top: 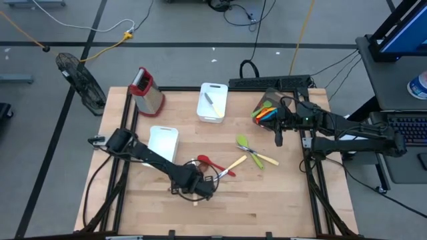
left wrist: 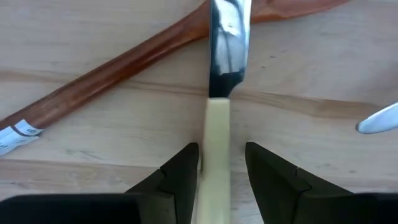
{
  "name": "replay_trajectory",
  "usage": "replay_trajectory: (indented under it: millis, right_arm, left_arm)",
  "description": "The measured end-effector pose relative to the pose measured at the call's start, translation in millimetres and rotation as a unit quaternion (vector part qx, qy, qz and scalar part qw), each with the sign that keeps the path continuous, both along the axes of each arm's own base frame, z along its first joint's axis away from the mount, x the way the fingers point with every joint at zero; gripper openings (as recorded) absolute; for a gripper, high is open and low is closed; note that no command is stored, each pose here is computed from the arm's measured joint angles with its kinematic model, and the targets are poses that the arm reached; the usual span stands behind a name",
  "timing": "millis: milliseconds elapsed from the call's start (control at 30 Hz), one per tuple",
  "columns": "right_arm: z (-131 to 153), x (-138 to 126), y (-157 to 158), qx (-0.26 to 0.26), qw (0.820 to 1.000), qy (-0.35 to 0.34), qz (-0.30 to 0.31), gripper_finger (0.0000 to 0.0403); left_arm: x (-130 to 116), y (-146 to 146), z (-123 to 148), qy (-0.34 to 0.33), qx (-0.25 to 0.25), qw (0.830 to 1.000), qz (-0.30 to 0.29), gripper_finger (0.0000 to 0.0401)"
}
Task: Pick & Place Kitchen Items
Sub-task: Put the yellow table knife into the top white bin
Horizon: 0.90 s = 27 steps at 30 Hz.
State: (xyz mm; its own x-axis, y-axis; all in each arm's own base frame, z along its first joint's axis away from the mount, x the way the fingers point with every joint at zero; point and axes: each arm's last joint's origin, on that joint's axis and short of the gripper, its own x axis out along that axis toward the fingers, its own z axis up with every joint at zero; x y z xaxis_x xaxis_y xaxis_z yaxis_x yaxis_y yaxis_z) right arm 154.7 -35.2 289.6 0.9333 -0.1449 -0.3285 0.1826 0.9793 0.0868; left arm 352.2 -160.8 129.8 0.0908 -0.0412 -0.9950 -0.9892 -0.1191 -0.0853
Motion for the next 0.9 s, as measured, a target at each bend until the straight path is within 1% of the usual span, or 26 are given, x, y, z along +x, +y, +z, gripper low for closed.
replay_trajectory:
  millis: [100, 333, 433, 567, 600, 800, 900]
  right_arm:
    - [0.0, 0.0, 0.0, 0.001, 1.000, 0.000, 0.000, 0.0003]
    - [0.0, 0.0, 0.0, 0.001, 1.000, 0.000, 0.000, 0.0003]
    - [0.0, 0.0, 0.0, 0.001, 1.000, 0.000, 0.000, 0.0003]
    - [0.0, 0.0, 0.0, 0.000, 1.000, 0.000, 0.000, 0.0003]
    - [0.0, 0.0, 0.0, 0.000, 1.000, 0.000, 0.000, 0.0003]
    - [0.0, 0.0, 0.0, -0.001, 1.000, 0.000, 0.000, 0.0003]
    - [0.0, 0.0, 0.0, -0.002, 1.000, 0.000, 0.001, 0.0003]
  left_arm:
    - [0.1, 0.8, -4.8, 0.012, 0.000, 1.000, 0.002, 0.0145]
    - [-3.4, 1.7, -5.6, 0.032, 0.001, 0.999, -0.008, 0.0142]
    - [-4.6, 1.3, -5.8, 0.038, 0.000, 0.999, -0.009, 0.0115]
    - [-6.5, -0.5, -5.6, 0.037, 0.011, 0.999, -0.011, 0.0042]
    - [-7.2, -1.4, -5.6, 0.037, 0.015, 0.999, -0.012, 0.0034]
    - [-11.8, -7.5, -2.3, 0.027, 0.034, 0.999, 0.009, 0.0034]
    - [-16.9, -10.5, 7.8, 0.013, 0.048, 0.999, 0.021, 0.0034]
